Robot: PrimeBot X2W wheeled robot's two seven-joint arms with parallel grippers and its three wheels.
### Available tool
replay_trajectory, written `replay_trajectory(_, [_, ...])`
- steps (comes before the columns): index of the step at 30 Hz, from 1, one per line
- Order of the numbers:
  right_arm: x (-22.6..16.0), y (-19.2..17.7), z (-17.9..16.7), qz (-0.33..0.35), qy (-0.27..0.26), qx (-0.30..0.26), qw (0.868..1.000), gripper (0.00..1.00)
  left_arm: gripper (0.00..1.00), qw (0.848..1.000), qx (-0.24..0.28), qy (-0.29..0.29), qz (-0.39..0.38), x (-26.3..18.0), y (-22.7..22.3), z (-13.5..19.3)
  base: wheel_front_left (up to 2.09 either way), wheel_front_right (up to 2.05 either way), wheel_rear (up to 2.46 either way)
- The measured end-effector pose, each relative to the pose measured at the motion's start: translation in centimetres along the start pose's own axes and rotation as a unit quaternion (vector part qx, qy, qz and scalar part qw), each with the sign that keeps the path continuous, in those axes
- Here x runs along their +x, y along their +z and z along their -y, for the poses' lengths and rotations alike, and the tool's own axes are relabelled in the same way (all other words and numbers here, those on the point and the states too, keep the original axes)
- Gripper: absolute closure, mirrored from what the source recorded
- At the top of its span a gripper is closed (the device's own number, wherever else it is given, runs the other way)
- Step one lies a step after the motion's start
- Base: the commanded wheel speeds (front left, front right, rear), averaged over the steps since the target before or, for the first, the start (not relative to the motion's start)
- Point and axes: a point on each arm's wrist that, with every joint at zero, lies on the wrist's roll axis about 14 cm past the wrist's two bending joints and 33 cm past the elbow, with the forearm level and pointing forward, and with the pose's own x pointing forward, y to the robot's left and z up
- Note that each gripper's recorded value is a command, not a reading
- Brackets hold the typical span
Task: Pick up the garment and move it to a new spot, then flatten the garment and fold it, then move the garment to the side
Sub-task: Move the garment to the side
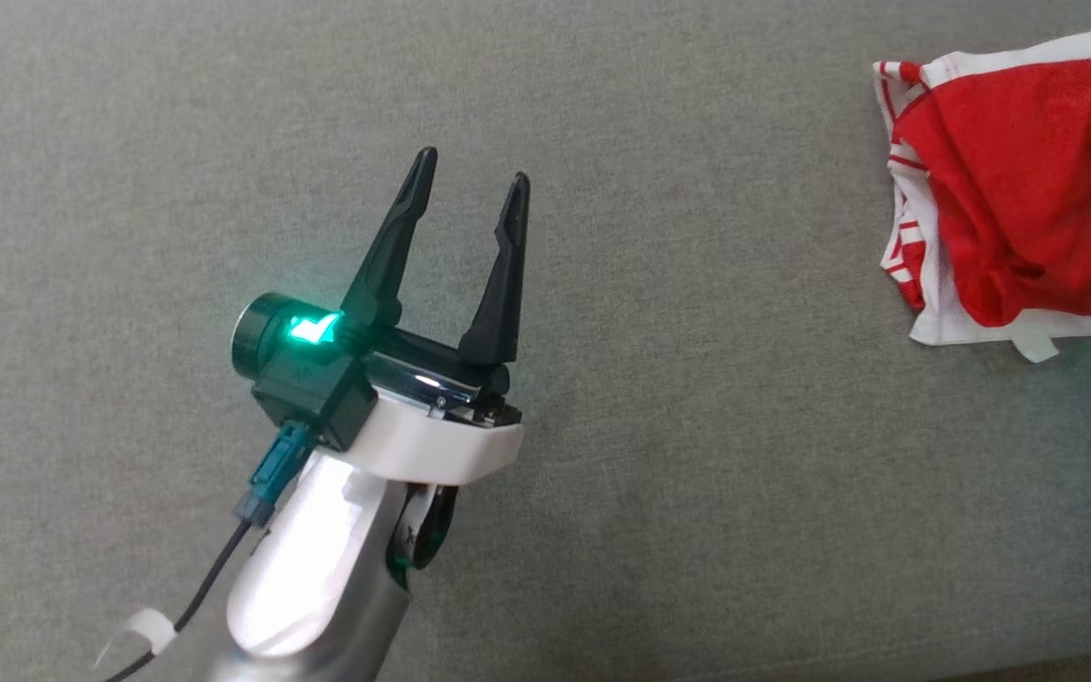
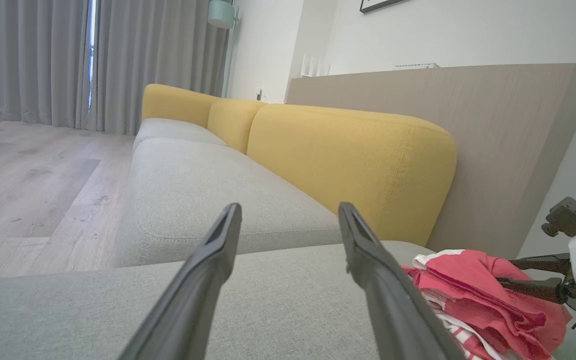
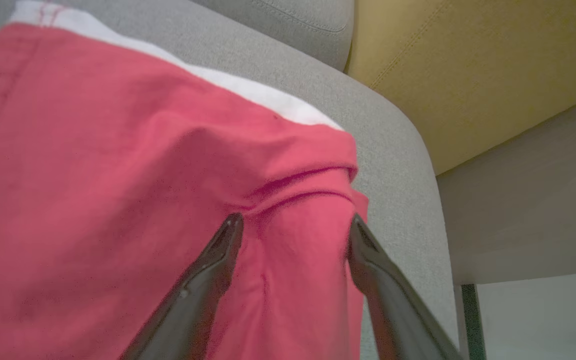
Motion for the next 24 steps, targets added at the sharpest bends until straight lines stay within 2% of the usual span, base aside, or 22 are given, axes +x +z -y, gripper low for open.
replay_trajectory(5, [-0.8, 2.2, 0.0, 0.041, -0.004, 0.028, 0.999, 0.0, 0.0, 1.0, 0.007, 0.004, 0.012, -0.2, 1.2, 0.0, 0.0, 0.0, 0.0])
replay_trajectory(10, [-2.5, 8.0, -1.1, 0.148, 0.005, 0.075, 0.986, 0.0, 0.0, 1.0, 0.007, 0.025, 0.011, -1.7, 1.8, -0.4, 0.0, 0.0, 0.0])
replay_trajectory(12, [-3.6, 10.9, -1.8, 0.201, 0.013, 0.09, 0.975, 0.0, 0.0, 0.999, 0.011, 0.034, 0.014, -2.3, 2.3, -0.7, 0.0, 0.0, 0.0])
replay_trajectory(16, [-6.7, 15.8, -2.2, 0.306, 0.015, 0.144, 0.941, 0.0, 0.0, 0.998, 0.017, 0.052, 0.027, -3.6, 3.7, -1.2, 0.0, 0.0, 0.0])
replay_trajectory(20, [-9.0, 17.4, -4.9, 0.363, 0.035, 0.183, 0.913, 0.0, 0.0, 0.995, 0.024, 0.086, 0.034, -5.5, 4.7, -2.6, 0.0, 0.0, 0.0])
replay_trajectory(24, [-10.4, 17.4, -9.1, 0.388, 0.059, 0.219, 0.893, 0.0, 0.0, 0.993, 0.026, 0.109, 0.036, -7.3, 5.2, -3.7, 0.0, 0.0, 0.0])
